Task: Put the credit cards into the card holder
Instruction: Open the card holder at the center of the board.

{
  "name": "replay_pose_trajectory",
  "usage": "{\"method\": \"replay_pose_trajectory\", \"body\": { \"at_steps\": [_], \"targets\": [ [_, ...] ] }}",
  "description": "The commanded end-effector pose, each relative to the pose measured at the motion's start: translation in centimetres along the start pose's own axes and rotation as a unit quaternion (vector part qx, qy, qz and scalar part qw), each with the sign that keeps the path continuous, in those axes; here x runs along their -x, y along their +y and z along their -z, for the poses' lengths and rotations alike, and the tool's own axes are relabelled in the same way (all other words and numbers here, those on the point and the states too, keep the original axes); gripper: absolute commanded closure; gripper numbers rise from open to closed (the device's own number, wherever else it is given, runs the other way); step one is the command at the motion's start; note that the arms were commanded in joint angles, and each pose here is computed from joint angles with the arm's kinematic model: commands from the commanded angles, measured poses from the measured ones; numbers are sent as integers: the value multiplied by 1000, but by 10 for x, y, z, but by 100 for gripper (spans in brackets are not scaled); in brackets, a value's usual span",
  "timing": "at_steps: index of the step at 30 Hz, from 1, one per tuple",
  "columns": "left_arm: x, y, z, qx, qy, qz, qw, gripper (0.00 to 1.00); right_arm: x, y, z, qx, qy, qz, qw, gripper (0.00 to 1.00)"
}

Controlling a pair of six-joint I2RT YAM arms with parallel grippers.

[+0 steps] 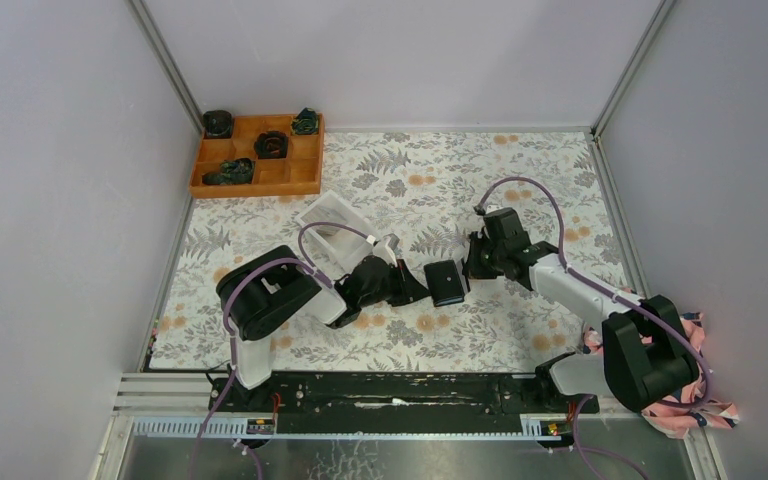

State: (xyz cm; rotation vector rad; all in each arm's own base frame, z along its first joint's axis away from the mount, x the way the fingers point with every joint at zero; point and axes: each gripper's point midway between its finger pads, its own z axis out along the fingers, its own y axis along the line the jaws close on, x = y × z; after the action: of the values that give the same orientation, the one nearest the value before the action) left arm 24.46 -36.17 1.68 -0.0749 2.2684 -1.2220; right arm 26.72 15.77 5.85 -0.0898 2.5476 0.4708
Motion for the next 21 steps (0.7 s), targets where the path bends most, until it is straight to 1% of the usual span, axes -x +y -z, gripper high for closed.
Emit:
{"method": "replay_pose_trajectory", "body": {
  "at_steps": [1, 10, 21],
  "targets": [
    [-8, 20, -2, 34, 7, -10, 999, 82, -2, -2, -5, 1, 0, 2, 1000, 100],
    [-10, 24, 0, 38, 8, -10, 999, 82, -11, -5, -12, 6, 7, -9, 1000, 100],
    [-19, 42, 8, 67, 16, -18, 997, 83, -21, -1, -15, 59, 3, -64, 996, 100]
  ]
}}
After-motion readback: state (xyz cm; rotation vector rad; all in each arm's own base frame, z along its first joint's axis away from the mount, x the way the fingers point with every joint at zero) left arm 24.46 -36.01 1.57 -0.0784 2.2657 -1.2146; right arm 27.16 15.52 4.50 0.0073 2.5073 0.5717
